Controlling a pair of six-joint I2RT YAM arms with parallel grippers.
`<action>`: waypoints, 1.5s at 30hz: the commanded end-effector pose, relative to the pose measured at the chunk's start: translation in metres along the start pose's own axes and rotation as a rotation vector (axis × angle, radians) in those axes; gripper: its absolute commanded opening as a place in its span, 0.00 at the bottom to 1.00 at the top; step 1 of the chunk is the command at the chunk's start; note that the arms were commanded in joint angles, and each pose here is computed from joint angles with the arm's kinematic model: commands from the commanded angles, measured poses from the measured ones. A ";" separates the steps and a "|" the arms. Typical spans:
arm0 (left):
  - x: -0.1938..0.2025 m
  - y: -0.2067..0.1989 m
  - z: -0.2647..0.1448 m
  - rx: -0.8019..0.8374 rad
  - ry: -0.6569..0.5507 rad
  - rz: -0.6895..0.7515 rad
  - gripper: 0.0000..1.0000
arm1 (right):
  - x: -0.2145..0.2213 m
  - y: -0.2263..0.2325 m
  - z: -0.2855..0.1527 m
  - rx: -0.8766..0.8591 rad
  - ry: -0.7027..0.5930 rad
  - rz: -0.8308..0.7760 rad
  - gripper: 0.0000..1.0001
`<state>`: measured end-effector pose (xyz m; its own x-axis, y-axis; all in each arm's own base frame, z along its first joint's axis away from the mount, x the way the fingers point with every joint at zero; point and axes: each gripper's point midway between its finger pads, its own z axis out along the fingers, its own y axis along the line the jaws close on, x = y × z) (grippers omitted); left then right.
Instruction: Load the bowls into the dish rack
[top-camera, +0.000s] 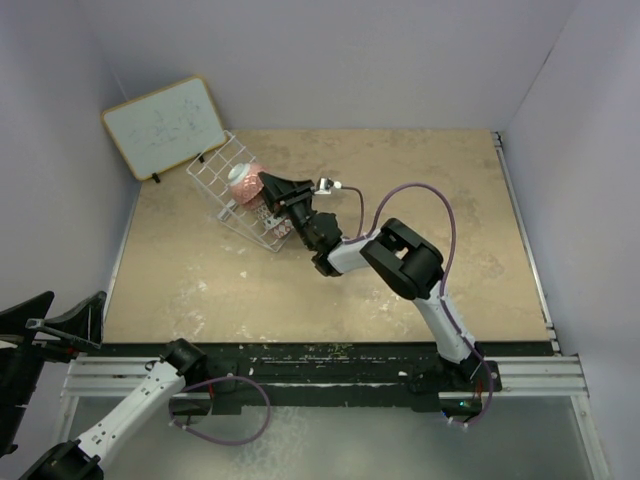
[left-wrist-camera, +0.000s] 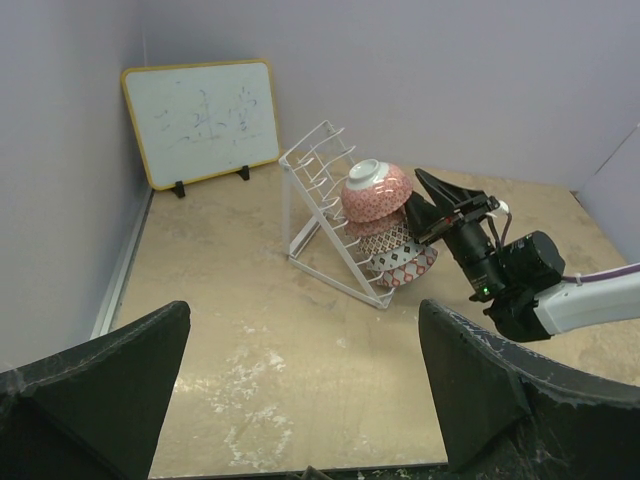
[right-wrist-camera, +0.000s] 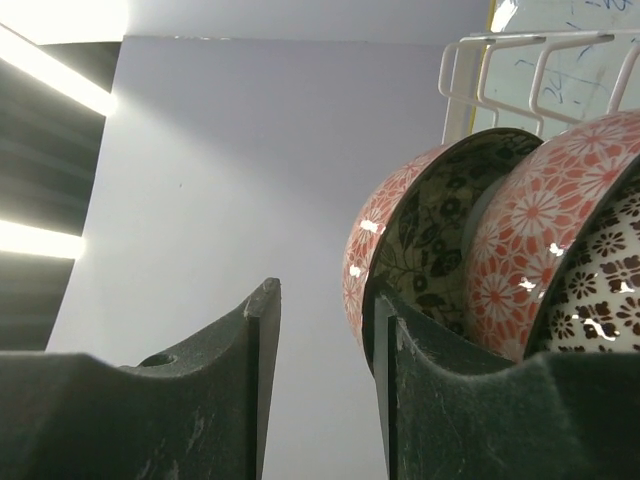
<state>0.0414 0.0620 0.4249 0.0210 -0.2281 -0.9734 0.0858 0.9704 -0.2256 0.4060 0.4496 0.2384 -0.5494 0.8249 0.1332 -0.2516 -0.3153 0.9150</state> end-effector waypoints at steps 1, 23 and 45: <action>-0.009 -0.002 0.000 0.010 -0.027 -0.024 0.99 | 0.004 0.075 0.008 -0.149 -0.016 0.078 0.43; -0.010 0.006 -0.006 -0.008 -0.037 -0.027 0.99 | 0.002 0.023 0.018 0.081 -0.036 0.030 0.44; -0.011 0.007 -0.007 -0.007 -0.044 -0.033 0.99 | -0.007 -0.011 0.008 0.335 -0.071 -0.037 0.45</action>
<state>0.0384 0.0676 0.4274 0.0337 -0.2356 -0.9713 0.0759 0.9696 -0.2325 0.4146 0.4588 0.2144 -0.5243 0.8440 0.1134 0.0131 -0.1252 0.9920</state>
